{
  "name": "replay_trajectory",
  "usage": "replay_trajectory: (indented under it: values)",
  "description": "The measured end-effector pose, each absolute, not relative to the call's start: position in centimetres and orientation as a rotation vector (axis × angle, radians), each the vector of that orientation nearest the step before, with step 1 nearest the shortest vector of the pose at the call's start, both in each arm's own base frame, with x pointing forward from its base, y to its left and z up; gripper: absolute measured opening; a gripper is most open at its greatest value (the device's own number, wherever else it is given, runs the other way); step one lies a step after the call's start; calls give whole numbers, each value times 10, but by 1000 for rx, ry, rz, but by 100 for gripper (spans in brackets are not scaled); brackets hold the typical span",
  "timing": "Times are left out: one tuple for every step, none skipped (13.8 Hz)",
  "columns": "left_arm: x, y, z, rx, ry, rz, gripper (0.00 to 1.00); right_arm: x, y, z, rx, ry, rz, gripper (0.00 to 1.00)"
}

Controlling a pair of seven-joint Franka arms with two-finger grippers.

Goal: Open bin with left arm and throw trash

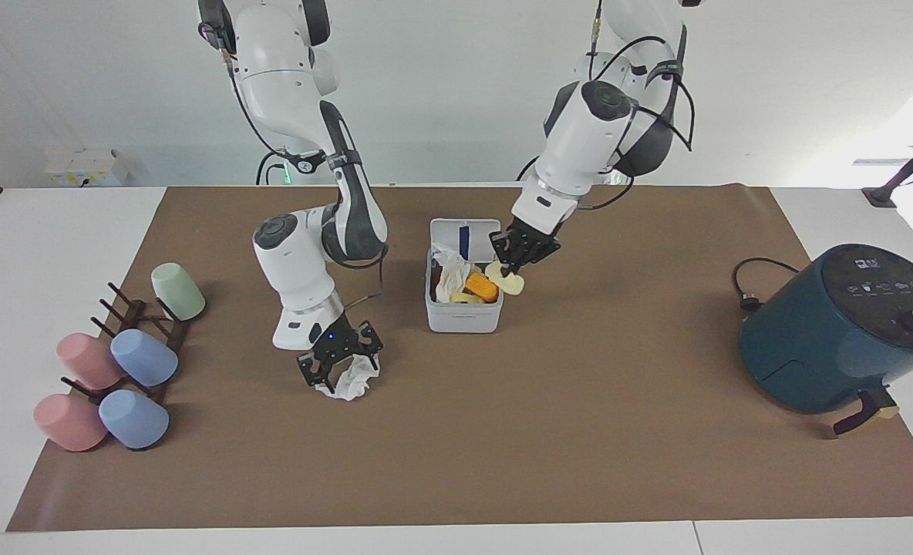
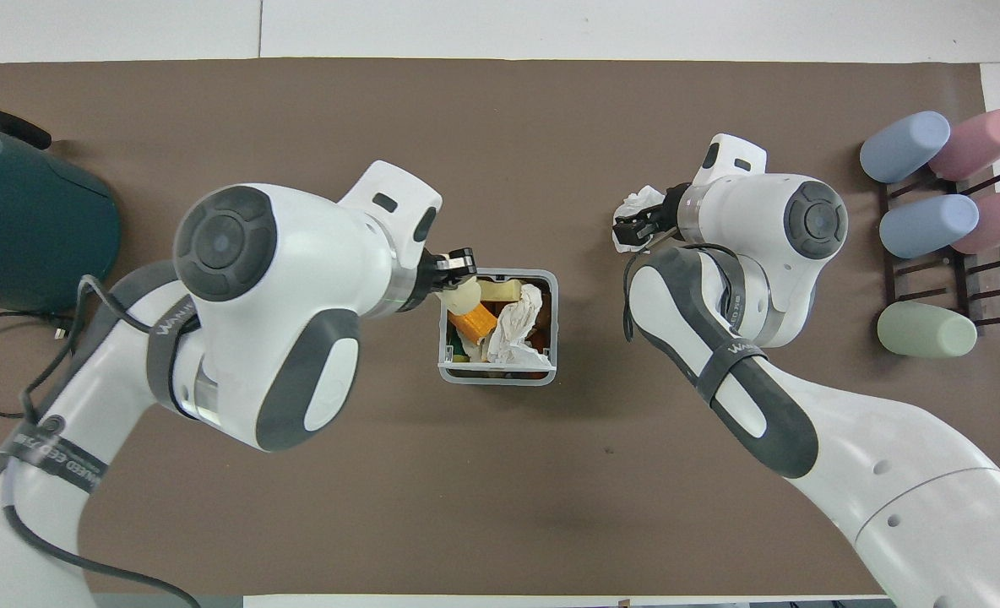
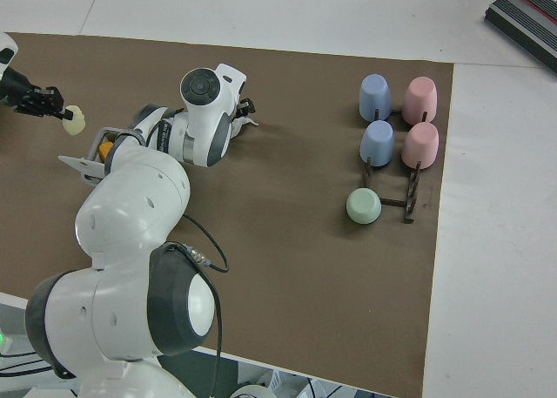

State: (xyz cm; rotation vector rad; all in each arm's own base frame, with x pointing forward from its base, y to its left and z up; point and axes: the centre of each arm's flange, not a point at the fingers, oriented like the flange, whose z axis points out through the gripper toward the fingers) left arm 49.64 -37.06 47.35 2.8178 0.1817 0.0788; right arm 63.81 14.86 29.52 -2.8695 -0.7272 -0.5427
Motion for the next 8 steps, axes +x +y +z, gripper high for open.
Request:
replay_trajectory:
  values:
    - [485, -393, 465, 2812, 180, 74, 10, 638, 149, 295, -2869, -730, -544, 85]
    - [474, -411, 457, 2811, 170, 63, 10, 638, 149, 295, -2869, -731, -545, 74]
    - [464, -424, 449, 2817, 162, 46, 10, 638, 149, 295, -2869, -732, -546, 60]
    - [459, -431, 441, 2826, 156, 30, 10, 638, 149, 295, -2868, -734, -546, 49]
    - [457, -433, 431, 2834, 154, 20, 10, 638, 149, 295, -2868, -738, -546, 37]
    - [457, -431, 421, 2844, 161, 9, 10, 638, 150, 295, -2867, -740, -546, 27]
    - [456, -428, 411, 2856, 168, -5, 10, 638, 150, 295, -2867, -740, -546, 15]
    - [454, -425, 402, 2869, 170, -20, 10, 638, 150, 295, -2865, -742, -544, 3]
